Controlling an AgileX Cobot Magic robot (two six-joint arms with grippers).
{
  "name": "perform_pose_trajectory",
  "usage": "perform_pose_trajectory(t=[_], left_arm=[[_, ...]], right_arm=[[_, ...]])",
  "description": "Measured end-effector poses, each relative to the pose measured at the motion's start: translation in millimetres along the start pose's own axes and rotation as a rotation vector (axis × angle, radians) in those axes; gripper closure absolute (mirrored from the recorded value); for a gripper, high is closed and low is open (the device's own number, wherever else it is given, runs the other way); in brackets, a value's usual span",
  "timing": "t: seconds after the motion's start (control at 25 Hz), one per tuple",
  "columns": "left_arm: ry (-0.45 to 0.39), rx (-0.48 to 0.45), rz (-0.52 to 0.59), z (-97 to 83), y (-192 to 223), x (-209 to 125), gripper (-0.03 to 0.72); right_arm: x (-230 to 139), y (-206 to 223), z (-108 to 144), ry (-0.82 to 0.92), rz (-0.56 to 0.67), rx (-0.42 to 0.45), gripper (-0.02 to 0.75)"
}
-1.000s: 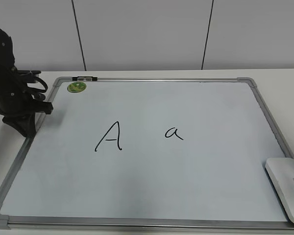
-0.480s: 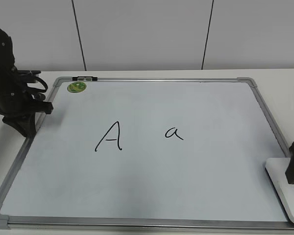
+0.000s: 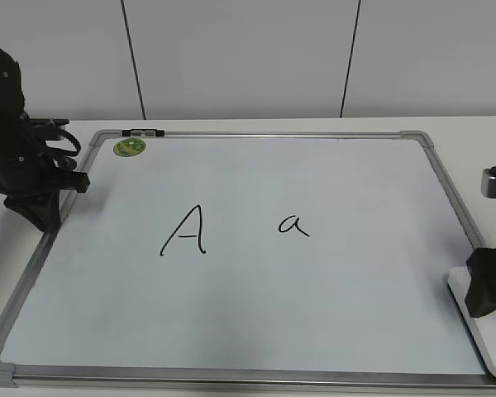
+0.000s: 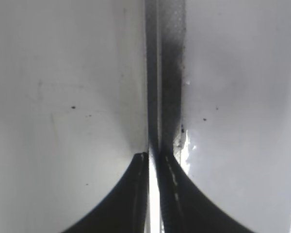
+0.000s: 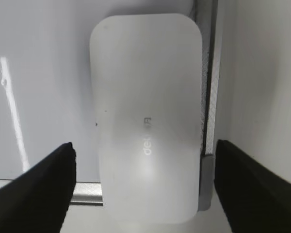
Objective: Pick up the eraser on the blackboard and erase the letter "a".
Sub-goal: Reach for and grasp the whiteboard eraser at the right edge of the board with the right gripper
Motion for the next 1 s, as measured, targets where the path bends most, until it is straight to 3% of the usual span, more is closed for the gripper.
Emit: perform_pose_trajectory(t=[0.48,1.0], left_arm=[[0.000,0.000,0.000,-0.1,0,0,0.648],[-0.001,-0.002,0.000,-0.2,0,0,0.647]], right_arm=[[4,30,-1,-0.033,0.066,-0.018,0.093],[5,37,-2,-0.037,0.076,-0.021,0.214]])
Point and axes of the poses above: a point on each arm's last joint axis where the gripper is mounted, y pointing out along that axis toward the gripper, z along the wrist's bending axis when the last joint is at zero, x = y × z, the point moved 4 cm from there along y, pointing out along that axis toward the gripper, and after that the axes turned 8 degrees about y, right-handed, at the moved point
